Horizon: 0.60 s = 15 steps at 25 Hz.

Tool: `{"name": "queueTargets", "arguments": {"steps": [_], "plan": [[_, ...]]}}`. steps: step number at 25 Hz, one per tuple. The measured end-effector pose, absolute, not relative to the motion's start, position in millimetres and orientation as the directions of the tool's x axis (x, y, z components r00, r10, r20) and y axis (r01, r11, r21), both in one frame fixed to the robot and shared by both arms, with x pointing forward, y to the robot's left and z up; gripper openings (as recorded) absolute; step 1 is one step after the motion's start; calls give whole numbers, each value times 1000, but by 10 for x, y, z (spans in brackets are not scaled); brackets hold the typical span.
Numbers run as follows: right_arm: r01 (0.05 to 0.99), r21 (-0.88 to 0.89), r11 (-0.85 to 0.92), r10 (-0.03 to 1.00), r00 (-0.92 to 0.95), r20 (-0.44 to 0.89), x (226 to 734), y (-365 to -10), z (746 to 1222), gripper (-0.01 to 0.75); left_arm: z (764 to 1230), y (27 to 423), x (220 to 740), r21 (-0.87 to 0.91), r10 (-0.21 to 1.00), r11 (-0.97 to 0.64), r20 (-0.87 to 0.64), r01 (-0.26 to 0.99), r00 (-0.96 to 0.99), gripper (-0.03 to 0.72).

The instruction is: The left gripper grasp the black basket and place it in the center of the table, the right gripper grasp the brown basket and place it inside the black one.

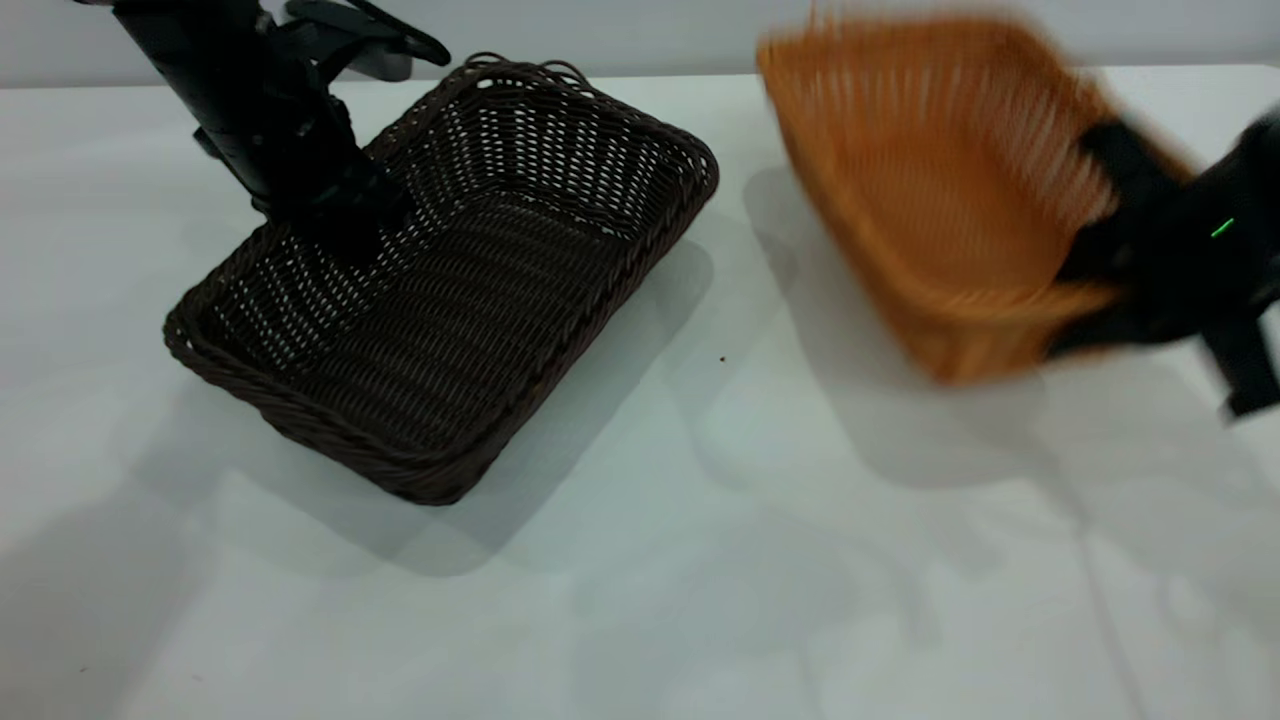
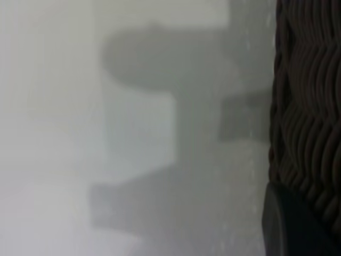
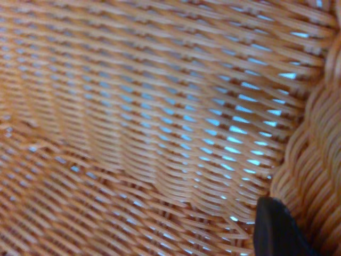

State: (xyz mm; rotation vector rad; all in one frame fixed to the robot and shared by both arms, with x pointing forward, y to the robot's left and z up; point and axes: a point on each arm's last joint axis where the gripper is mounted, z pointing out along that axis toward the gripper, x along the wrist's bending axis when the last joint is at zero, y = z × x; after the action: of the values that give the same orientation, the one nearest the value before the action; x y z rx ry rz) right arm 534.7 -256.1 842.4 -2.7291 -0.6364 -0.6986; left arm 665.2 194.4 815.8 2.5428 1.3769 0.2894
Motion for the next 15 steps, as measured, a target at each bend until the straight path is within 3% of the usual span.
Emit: {"name": "queueTargets", "arguments": {"steps": [4, 10, 15], "plan": [[633, -114, -766, 400, 607, 687, 5556, -2785, 8825, 123, 8175, 1774, 6656, 318, 680, -721, 158, 615, 715, 83], [868, -100, -486, 461, 352, 815, 5705, -2917, 9280, 121, 8206, 1274, 6559, 262, 223, -956, 347, 134, 911, 83], [938, -62, -340, 470, 227, 853, 5794, -2897, 9532, 121, 8196, 1008, 6477, 216, 23, -974, 416, -74, 909, 83]]}}
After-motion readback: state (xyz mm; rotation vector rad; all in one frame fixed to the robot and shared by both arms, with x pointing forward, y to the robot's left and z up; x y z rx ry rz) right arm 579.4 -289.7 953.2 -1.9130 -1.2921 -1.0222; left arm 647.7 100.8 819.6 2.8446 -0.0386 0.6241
